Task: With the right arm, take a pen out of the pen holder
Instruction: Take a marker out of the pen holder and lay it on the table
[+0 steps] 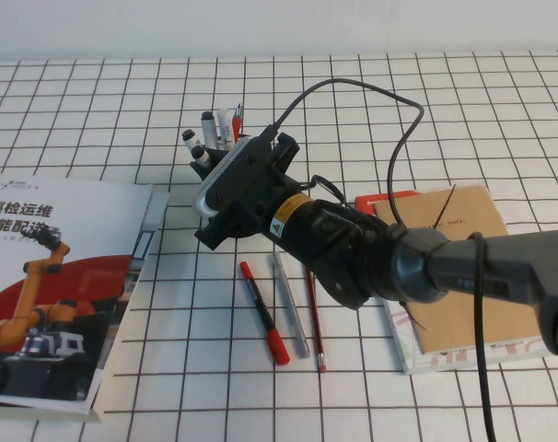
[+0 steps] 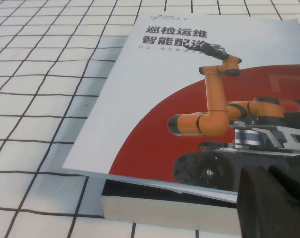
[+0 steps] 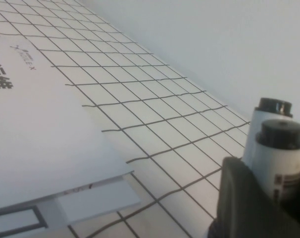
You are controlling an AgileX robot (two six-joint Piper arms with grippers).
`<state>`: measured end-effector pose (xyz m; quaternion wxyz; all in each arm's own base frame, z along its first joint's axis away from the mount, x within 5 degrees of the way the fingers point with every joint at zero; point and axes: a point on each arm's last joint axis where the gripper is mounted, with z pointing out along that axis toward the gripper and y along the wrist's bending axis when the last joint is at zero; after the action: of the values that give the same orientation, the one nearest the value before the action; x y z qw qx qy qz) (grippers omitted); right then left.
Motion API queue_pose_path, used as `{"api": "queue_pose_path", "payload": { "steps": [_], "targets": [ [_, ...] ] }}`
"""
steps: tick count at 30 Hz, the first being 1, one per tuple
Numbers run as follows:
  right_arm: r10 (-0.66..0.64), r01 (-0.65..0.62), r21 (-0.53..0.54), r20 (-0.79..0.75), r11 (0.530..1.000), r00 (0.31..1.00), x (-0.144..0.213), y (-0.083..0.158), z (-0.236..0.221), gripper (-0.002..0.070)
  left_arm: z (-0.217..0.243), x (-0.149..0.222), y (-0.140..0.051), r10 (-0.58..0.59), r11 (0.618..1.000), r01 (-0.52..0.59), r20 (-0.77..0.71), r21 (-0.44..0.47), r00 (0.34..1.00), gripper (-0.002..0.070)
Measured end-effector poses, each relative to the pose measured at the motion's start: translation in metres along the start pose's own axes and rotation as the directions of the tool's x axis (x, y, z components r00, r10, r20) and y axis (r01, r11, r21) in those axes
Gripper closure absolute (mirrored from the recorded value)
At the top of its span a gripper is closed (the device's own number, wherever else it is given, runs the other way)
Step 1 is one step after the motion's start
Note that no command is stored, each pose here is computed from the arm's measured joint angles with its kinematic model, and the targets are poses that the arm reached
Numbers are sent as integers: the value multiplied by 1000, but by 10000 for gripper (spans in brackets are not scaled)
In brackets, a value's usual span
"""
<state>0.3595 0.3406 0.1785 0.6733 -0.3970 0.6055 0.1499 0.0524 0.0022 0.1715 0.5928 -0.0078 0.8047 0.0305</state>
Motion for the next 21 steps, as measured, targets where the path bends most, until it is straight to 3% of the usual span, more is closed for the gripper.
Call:
{"api": "queue_pose_path", "payload": {
  "steps": [11,21],
  "targets": [
    [1,-2,8,10,1000,1000,-2,-3,0,554,0,0,0,0,1000,0,0,0,1000,678],
    [-1,1,22,36,1000,999,-41,-17,-10,555,0,0,0,0,1000,0,0,0,1000,678]
  ]
}}
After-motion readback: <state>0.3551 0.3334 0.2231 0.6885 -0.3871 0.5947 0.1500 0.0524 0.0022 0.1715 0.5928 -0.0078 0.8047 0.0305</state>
